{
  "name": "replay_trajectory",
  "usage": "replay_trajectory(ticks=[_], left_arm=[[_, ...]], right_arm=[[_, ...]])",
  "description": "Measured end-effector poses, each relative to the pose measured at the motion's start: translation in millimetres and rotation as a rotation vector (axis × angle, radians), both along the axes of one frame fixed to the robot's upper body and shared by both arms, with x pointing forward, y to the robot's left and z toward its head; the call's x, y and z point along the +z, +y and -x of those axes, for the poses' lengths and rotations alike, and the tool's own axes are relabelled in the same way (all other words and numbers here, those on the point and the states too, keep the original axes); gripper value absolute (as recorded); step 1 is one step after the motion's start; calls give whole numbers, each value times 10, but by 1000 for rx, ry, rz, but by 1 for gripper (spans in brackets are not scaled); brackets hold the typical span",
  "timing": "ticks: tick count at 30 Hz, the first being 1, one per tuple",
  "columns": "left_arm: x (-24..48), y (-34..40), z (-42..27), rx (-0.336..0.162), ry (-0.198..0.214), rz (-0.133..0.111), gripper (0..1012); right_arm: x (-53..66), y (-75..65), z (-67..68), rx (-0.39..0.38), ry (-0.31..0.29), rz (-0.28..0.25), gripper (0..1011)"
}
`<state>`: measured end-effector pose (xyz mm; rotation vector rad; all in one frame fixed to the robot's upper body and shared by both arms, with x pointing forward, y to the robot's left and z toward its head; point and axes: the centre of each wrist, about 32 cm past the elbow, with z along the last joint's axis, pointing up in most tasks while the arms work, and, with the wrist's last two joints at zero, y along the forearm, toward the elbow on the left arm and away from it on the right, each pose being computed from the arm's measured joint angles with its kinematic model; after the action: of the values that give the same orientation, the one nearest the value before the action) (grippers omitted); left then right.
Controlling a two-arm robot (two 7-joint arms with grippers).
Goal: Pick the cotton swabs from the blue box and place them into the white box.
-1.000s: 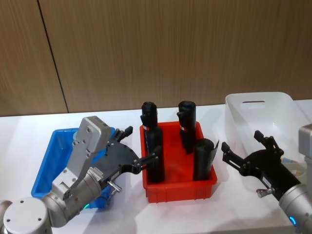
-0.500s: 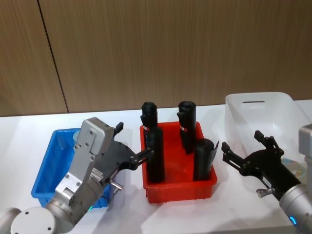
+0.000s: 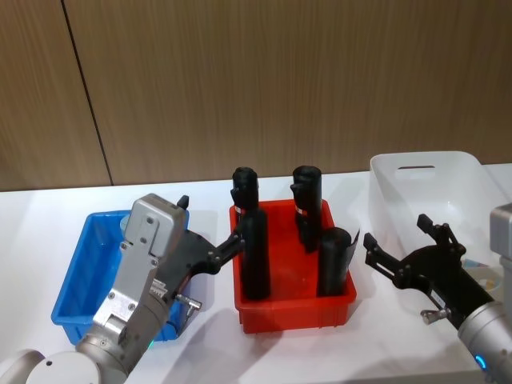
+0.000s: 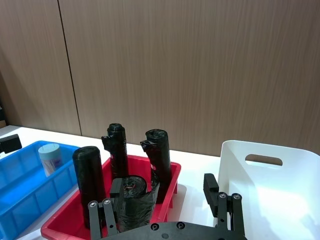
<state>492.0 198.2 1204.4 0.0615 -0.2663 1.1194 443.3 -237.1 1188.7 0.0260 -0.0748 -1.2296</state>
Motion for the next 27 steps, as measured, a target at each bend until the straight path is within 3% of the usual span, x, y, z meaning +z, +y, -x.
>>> replay_trajectory(ticks=[16, 27], left_arm=[[1, 0, 2, 4, -1, 0, 1004], [3, 1, 0, 4, -2, 0, 1004]], right_arm=[[-2, -8, -7, 11, 8, 3, 1002], [-24, -36, -69, 76, 58, 35, 1001]])
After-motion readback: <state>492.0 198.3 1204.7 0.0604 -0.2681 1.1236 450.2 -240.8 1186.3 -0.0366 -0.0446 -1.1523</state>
